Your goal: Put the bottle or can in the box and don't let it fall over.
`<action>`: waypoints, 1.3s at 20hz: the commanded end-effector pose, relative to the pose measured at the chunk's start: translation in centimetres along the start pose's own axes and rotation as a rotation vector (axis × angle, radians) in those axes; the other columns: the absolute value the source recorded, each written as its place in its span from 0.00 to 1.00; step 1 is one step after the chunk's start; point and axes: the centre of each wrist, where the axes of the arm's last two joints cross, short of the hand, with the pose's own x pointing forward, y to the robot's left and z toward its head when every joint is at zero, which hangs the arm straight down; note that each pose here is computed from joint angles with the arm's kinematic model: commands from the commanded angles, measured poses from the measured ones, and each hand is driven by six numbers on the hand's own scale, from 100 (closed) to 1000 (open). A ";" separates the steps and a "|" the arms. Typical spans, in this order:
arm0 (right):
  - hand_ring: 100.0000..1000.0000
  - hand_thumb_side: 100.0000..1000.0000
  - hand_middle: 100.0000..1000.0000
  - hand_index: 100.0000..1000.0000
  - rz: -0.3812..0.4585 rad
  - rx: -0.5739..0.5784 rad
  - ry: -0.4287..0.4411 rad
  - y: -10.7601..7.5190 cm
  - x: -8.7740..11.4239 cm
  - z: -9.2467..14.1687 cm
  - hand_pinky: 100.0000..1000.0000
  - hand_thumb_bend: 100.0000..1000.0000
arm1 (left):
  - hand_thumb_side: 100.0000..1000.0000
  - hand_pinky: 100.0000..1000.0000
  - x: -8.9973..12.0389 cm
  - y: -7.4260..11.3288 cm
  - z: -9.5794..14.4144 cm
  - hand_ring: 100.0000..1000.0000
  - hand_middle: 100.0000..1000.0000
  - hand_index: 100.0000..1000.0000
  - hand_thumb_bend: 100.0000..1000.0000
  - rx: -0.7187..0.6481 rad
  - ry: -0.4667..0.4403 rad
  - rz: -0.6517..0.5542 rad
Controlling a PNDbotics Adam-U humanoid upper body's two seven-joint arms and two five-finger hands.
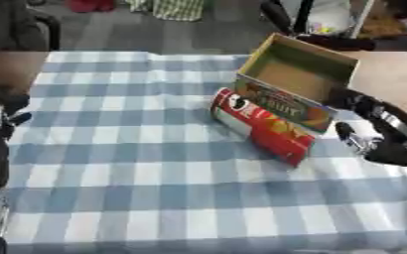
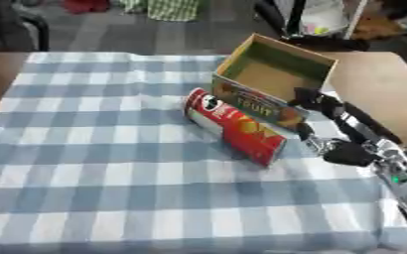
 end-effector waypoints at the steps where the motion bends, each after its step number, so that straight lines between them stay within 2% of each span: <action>1: 1.00 0.50 0.81 1.00 0.069 0.028 0.010 -0.9 -0.3 -0.1 0.93 0.00 | 0.87 0.82 0.9 0.0 -0.5 0.84 0.68 0.90 0.38 -0.011 -0.035 -0.006; 10: 1.00 0.49 0.81 1.00 0.168 0.066 0.042 0.5 -1.3 -1.4 0.93 0.00 | 0.87 0.82 1.0 -0.2 -0.6 0.84 0.68 0.90 0.38 -0.022 -0.035 -0.002; 13: 1.00 0.45 0.81 1.00 0.186 0.068 0.035 0.8 -1.3 -1.9 0.93 0.00 | 0.87 0.82 1.0 -0.3 -0.6 0.84 0.68 0.90 0.38 -0.027 -0.035 0.000; 20: 1.00 0.49 0.81 1.00 0.214 0.070 0.057 1.3 -1.6 -2.6 0.95 0.00 | 0.87 0.82 1.0 -0.4 -0.6 0.84 0.68 0.90 0.38 -0.030 -0.036 0.002; 26: 1.00 0.54 0.79 1.00 0.217 0.057 0.136 1.7 -1.9 -2.8 0.95 0.00 | 0.88 0.82 1.0 -0.4 -0.6 0.84 0.68 0.90 0.37 -0.030 -0.035 0.004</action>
